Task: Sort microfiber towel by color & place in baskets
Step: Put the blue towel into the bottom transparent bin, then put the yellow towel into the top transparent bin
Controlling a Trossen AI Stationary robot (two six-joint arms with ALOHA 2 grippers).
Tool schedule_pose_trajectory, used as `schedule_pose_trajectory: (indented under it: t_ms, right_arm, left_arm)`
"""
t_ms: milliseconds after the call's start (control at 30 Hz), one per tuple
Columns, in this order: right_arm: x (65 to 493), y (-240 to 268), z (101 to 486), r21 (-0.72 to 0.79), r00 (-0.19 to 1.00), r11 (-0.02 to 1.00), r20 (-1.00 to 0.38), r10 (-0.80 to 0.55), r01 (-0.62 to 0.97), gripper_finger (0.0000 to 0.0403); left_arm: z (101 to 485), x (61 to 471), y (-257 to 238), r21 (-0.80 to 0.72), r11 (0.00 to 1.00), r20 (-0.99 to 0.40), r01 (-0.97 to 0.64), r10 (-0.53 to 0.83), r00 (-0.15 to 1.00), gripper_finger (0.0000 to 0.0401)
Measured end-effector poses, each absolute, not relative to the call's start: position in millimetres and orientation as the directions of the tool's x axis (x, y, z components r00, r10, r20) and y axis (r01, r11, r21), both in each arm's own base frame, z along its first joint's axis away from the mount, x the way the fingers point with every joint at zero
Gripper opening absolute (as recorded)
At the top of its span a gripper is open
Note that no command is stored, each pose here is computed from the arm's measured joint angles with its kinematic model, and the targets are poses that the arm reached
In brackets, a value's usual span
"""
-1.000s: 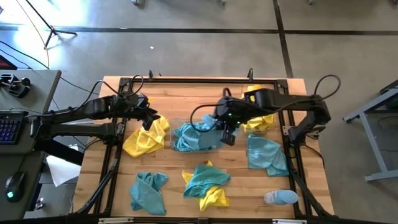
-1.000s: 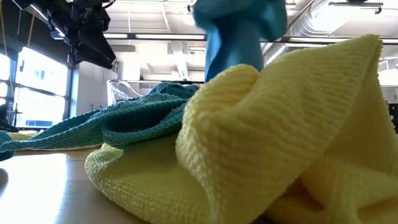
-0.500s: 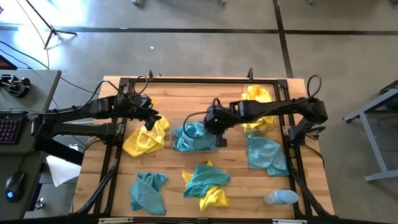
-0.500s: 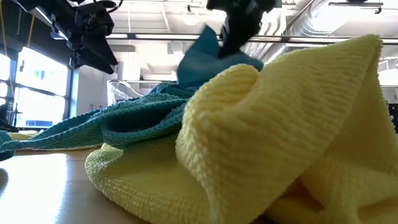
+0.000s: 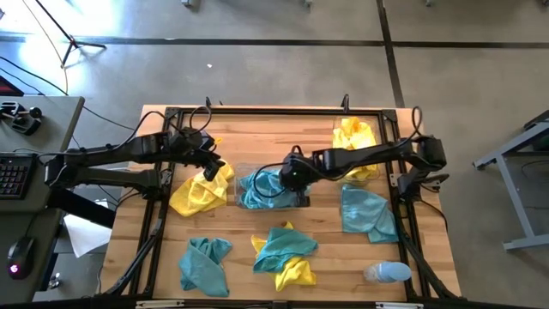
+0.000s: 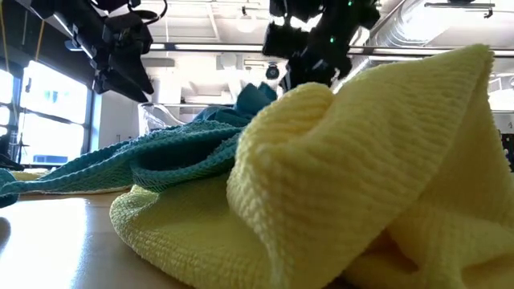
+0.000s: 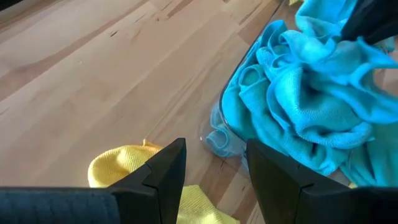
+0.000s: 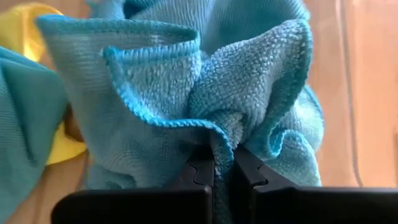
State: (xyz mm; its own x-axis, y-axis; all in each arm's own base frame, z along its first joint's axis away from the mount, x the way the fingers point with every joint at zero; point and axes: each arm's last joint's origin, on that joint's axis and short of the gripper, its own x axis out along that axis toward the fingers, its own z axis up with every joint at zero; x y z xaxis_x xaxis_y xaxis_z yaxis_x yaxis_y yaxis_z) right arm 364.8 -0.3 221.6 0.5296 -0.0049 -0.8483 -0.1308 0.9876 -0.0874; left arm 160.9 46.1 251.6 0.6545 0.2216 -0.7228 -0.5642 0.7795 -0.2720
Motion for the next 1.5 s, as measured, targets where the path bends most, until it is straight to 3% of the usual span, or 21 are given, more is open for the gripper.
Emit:
schedule_pose_trajectory:
  t_ms: [600,833,1267,1500]
  right_arm:
    - [385.8,-13.5,178.6,0.017,0.316,1.0,-0.949,0.023,-0.022,0.0004]
    - [390.1,-14.4,183.5,0.017,0.317,1.0,-0.948,0.022,-0.021,0.0012]
    - [400.8,-14.8,245.2,0.019,0.319,1.0,-0.948,0.022,-0.012,0.0143]
    - [400.6,-13.9,281.1,0.03,0.325,0.999,-0.945,0.023,0.017,0.0162]
  left_arm:
    - [250.7,161.8,46.4,-0.269,0.78,-0.727,-0.565,0.22,0.651,0.0158]
    - [250.7,161.8,46.4,-0.269,0.78,-0.727,-0.565,0.22,0.65,0.0158]
    - [250.7,161.8,46.4,-0.27,0.779,-0.727,-0.566,0.22,0.65,0.0158]
    - [250.7,161.8,46.4,-0.27,0.779,-0.727,-0.566,0.221,0.65,0.0158]
